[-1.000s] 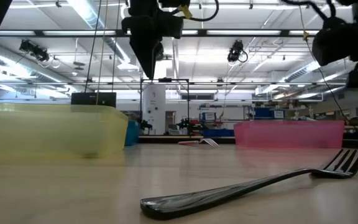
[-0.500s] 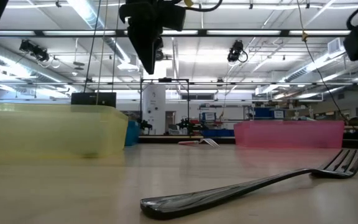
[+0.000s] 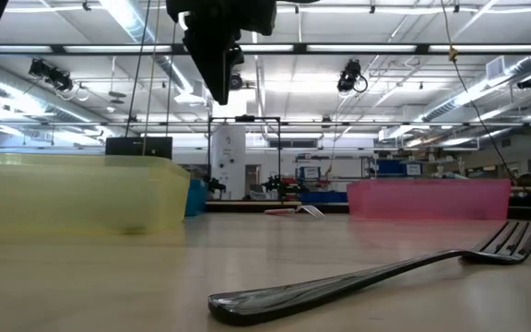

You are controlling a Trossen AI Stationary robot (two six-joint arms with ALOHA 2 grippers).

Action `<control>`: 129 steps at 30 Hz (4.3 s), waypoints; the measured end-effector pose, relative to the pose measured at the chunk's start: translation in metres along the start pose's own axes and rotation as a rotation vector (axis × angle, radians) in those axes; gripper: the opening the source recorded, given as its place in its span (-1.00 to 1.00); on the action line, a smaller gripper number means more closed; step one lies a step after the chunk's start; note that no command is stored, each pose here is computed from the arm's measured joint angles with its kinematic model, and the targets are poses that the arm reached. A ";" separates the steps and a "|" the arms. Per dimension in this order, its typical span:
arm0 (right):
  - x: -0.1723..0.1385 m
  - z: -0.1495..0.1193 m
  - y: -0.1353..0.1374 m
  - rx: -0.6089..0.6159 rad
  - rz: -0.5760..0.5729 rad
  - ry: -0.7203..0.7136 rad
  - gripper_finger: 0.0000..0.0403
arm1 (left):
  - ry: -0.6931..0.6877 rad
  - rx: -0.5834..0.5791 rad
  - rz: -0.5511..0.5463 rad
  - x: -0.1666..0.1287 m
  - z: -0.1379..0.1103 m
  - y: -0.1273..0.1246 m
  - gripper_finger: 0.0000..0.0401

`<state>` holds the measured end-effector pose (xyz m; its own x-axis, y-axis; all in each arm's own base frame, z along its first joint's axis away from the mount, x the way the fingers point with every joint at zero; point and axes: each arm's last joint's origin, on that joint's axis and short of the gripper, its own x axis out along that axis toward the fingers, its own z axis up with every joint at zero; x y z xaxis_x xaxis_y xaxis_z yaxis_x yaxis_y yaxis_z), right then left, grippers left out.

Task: Sort silverware by color (type)
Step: Put the blue fork into the red bin, then put the black fork into the yellow bin

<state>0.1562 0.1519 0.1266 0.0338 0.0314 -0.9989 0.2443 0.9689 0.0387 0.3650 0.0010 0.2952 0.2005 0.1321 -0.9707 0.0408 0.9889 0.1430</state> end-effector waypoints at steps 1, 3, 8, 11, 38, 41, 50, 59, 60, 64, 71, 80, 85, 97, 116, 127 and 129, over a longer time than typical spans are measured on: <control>0.001 0.000 0.000 0.000 -0.008 -0.002 -0.27 | 0.000 0.002 0.000 0.000 0.000 -0.001 -0.44; 0.001 0.001 0.000 0.000 -0.015 -0.004 -0.28 | -0.001 0.003 0.000 0.000 0.000 -0.001 -0.44; 0.001 0.004 -0.004 0.038 -0.025 -0.022 -0.39 | -0.001 0.004 0.000 0.000 0.000 -0.001 -0.44; 0.002 0.007 -0.006 0.061 -0.035 -0.016 -0.55 | -0.001 0.017 0.000 0.000 0.000 -0.001 -0.44; -0.037 0.065 -0.087 0.233 -0.111 -0.260 -0.96 | 0.114 -0.069 0.034 0.011 -0.031 0.107 -0.44; -0.046 0.074 -0.111 0.250 -0.127 -0.290 -0.96 | 0.121 -0.070 0.037 0.012 -0.036 0.119 -0.44; -0.076 0.082 -0.185 0.360 -0.217 -0.382 -0.96 | 0.112 -0.097 0.050 0.013 -0.044 0.141 -0.44; -0.125 0.097 -0.229 0.323 -0.318 -0.478 -0.96 | 0.079 -0.092 0.064 0.014 -0.040 0.141 -0.44; -0.128 0.097 -0.234 0.320 -0.339 -0.475 -0.96 | 0.080 -0.092 0.063 0.014 -0.040 0.141 -0.44; -0.132 0.092 -0.254 0.330 -0.410 -0.426 -0.96 | 0.078 -0.096 0.062 0.013 -0.039 0.139 -0.44; -0.107 0.083 -0.293 0.416 -0.423 -0.196 -0.96 | 0.063 -0.100 0.069 0.014 -0.038 0.140 -0.44; -0.065 0.095 -0.313 0.354 -0.325 -0.008 -0.94 | -0.028 -0.117 0.103 0.013 -0.026 0.138 -0.44; -0.053 0.099 -0.315 0.339 -0.317 0.052 -0.82 | -0.046 -0.102 0.104 0.013 -0.023 0.133 -0.44; -0.065 0.097 -0.304 0.372 -0.346 0.017 -0.61 | -0.120 -0.141 0.030 0.013 -0.015 0.127 -0.44; -0.131 0.073 -0.242 0.419 -0.201 -0.323 -0.63 | -0.320 -0.250 -0.185 -0.005 0.033 -0.011 -0.44; -0.136 0.067 -0.219 0.412 -0.121 -0.332 -0.63 | -0.491 -0.268 -0.207 -0.001 0.055 -0.091 -0.44; -0.135 0.067 -0.215 0.401 -0.109 -0.318 -0.63 | -0.484 -0.257 -0.207 0.008 0.058 -0.104 -0.44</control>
<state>0.1637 -0.0773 0.2552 0.2651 -0.2012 -0.9430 0.6125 0.7905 0.0035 0.4193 -0.1046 0.2835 0.6405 -0.0518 -0.7662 -0.1000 0.9836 -0.1501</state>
